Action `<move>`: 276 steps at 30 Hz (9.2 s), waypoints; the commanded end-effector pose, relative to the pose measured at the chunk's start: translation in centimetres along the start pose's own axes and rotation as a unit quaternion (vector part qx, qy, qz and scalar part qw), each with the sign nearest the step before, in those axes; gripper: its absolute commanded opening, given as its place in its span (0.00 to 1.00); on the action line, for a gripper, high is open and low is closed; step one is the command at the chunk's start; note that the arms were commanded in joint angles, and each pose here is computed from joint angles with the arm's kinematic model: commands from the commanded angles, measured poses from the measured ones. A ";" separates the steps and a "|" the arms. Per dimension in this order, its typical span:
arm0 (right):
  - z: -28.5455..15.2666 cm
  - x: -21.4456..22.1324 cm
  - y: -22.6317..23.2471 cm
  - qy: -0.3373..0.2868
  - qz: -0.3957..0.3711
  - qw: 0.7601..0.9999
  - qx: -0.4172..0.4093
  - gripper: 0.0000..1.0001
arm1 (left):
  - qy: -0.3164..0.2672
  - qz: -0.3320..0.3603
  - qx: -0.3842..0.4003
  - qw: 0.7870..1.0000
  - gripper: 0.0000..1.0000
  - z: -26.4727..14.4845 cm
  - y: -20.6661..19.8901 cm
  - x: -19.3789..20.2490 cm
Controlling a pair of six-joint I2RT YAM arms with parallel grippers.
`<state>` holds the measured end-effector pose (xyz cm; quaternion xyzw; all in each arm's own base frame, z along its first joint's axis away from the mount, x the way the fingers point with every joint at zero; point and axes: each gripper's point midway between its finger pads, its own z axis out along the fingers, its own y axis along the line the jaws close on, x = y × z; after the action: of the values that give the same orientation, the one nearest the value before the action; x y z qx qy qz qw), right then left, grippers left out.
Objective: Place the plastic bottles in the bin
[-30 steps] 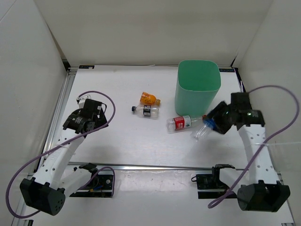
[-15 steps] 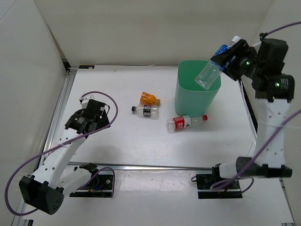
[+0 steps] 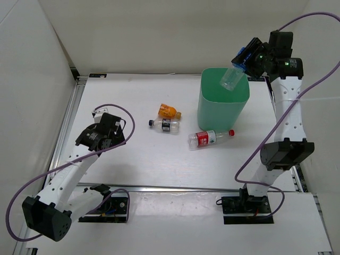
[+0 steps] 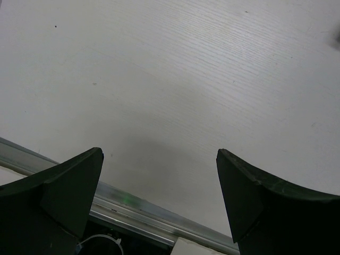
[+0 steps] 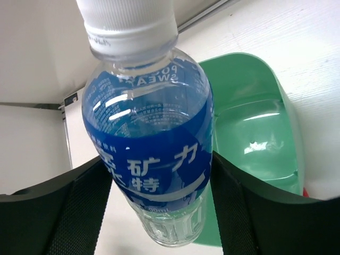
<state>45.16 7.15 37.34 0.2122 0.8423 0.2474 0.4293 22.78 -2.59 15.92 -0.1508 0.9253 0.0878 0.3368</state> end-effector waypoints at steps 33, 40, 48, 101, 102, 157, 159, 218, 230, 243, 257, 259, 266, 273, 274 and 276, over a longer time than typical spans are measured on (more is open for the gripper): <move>-9.5 23.3 -17.6 -0.034 0.339 0.914 0.219 1.00 | -0.009 0.012 0.024 1.000 0.99 0.5 -1.1 -0.2; -3.4 27.2 -19.5 0.007 0.344 0.919 0.194 1.00 | -0.007 0.019 0.035 0.999 0.99 0.5 -1.7 0.2; -0.1 28.4 -18.8 0.057 0.334 0.915 0.217 1.00 | -0.004 0.029 0.039 0.999 0.99 0.5 -2.1 0.5; 0.0 28.0 -16.4 0.138 0.185 0.964 0.132 0.35 | 0.004 0.027 -0.007 1.000 0.99 1.5 -1.2 0.8; -0.4 27.3 -15.9 0.130 0.173 0.969 0.120 0.35 | 0.004 0.027 -0.007 1.000 0.99 1.5 -1.2 0.8; -4.7 -2.2 4.1 -0.189 -0.084 0.978 -0.009 0.92 | 0.068 -0.165 0.083 0.980 0.90 1.8 -8.4 -9.1; -6.1 -1.1 4.8 -0.187 -0.089 0.978 -0.024 0.92 | 0.098 -0.226 0.124 0.961 0.88 2.4 -10.5 -9.8; -8.7 6.0 -5.6 -0.154 -0.135 0.976 0.077 0.99 | 0.349 -0.364 0.112 0.856 0.99 13.1 -26.2 1.0; -8.4 6.7 -6.4 -0.148 -0.130 0.976 0.088 0.99 | 0.371 -0.348 0.100 0.855 0.73 13.2 -26.0 2.9; -8.0 7.0 -6.2 -0.139 -0.122 0.979 0.080 0.99 | 0.353 -0.318 0.129 0.871 0.31 10.0 -24.0 1.0; -11.3 5.7 -11.6 -0.191 -0.066 0.951 0.235 0.99 | 0.143 -0.286 0.309 0.896 0.27 -2.2 -24.4 -17.1; -13.0 5.5 -13.1 -0.215 -0.041 0.937 0.274 0.99 | 0.132 -0.270 0.344 0.890 0.27 -2.9 -26.3 -19.4; -17.5 9.6 -18.5 -0.237 0.078 0.896 0.367 0.99 | 0.050 -0.257 0.486 0.834 0.27 -8.4 -30.5 -28.8; -18.5 16.8 -22.2 -0.164 0.113 0.904 0.379 0.99 | 0.041 -0.241 0.550 0.798 0.28 -10.1 -35.1 -29.5; -18.4 17.9 -22.6 -0.148 0.114 0.906 0.379 0.99 | 0.039 -0.241 0.552 0.797 0.28 -9.8 -35.4 -29.6; -18.3 18.9 -22.6 -0.123 0.085 0.920 0.362 0.99 | 0.032 -0.233 0.568 0.788 0.29 -10.4 -36.3 -29.6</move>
<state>17.87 -4.79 22.67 0.4578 0.7788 -0.0819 0.4210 52.20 -30.84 36.03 -0.1949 0.7875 -0.4897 0.3193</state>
